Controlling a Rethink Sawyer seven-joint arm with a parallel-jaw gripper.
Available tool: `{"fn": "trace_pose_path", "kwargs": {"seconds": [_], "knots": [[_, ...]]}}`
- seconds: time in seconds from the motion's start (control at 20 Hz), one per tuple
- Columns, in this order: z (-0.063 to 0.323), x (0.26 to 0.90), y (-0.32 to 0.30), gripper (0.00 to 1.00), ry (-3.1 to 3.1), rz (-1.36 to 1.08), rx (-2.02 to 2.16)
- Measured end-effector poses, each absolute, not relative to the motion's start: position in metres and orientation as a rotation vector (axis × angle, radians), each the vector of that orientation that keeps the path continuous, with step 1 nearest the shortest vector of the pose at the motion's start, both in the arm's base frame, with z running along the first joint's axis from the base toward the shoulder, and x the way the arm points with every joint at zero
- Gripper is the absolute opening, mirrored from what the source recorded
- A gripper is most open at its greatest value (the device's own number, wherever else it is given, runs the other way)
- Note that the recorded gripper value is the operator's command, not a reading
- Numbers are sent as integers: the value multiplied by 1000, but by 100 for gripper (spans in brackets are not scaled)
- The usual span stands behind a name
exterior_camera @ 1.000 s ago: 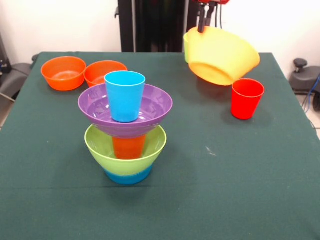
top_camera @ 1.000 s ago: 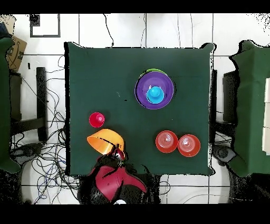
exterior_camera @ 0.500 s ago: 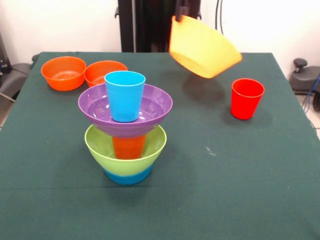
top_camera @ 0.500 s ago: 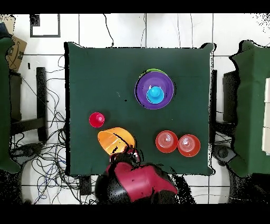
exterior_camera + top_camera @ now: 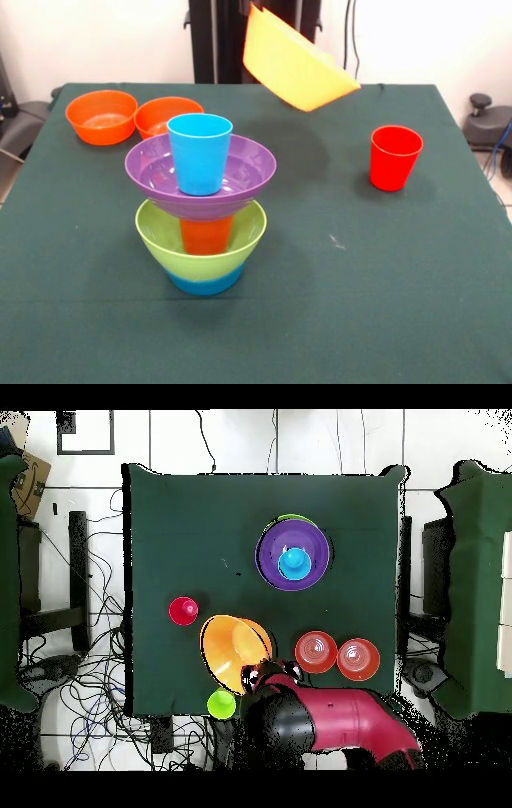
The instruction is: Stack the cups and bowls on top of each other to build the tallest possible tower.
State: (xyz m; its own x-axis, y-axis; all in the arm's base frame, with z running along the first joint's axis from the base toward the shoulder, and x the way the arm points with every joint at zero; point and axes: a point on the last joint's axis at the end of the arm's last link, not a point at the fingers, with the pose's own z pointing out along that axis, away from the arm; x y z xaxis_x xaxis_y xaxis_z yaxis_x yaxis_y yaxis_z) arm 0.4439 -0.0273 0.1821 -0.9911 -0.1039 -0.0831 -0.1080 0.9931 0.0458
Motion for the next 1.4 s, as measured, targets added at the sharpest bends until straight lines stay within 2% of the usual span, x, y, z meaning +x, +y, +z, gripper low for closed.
{"fn": "trace_pose_path", "kwargs": {"seconds": [0.45,0.85,1.4], "knots": [[215,464,-44,0,3054,253,-429],[225,460,-70,0,3033,371,-498],[237,468,-76,0,3096,565,-585]]}}
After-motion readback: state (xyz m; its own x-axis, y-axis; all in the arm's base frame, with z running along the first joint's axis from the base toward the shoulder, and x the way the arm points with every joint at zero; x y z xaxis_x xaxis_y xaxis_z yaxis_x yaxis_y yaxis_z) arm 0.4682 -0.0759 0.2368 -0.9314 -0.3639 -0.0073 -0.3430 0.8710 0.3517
